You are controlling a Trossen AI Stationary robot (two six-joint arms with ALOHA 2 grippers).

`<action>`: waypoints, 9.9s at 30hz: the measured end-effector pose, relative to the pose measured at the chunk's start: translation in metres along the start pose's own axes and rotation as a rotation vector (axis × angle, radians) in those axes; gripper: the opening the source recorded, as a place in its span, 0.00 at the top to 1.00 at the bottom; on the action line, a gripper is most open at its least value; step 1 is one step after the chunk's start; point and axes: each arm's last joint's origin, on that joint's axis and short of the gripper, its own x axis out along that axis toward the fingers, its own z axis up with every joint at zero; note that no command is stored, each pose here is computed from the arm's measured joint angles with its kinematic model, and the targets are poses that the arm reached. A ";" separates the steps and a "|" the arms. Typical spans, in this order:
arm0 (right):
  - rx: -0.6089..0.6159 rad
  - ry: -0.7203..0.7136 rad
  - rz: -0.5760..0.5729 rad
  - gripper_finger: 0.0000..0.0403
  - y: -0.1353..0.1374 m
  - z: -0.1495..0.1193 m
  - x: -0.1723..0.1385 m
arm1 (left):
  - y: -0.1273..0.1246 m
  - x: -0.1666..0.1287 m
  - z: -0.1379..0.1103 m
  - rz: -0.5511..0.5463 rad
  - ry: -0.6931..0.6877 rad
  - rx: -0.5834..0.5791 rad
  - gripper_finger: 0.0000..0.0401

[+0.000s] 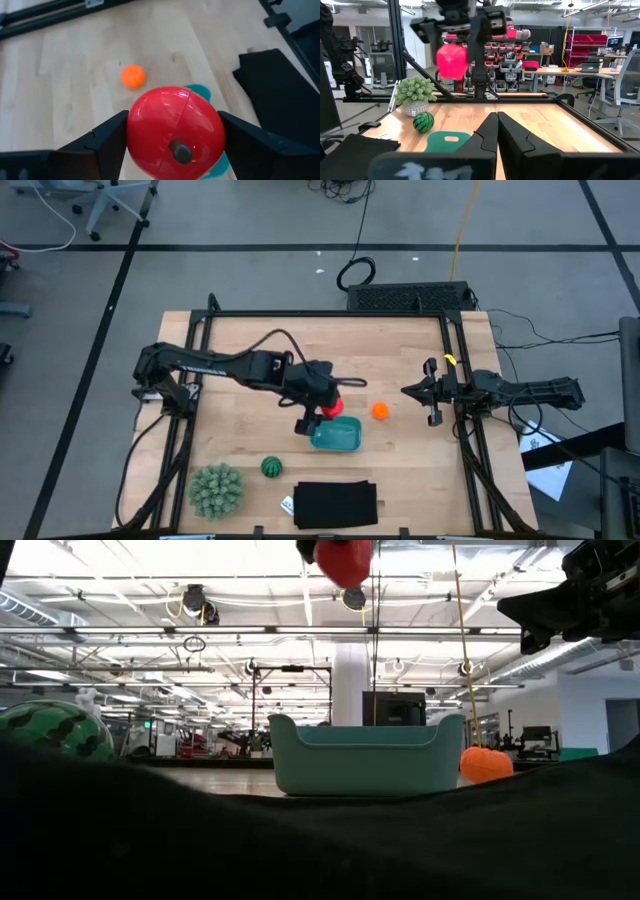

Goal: Pick and placing Produce into tupperware
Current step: Put the apple into the basket, then put the pumpkin into the basket

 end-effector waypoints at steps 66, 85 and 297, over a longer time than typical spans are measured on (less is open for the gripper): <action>0.005 0.012 0.000 1.00 0.000 -0.001 0.001 | -0.032 0.112 -0.055 -0.145 0.329 0.404 0.31; 0.005 0.013 0.000 1.00 0.000 -0.001 0.001 | -0.019 0.113 -0.054 -0.242 0.242 0.568 0.31; 0.017 0.253 -0.056 0.88 0.001 0.035 0.054 | -0.050 -0.051 -0.250 0.389 -0.490 -0.063 0.95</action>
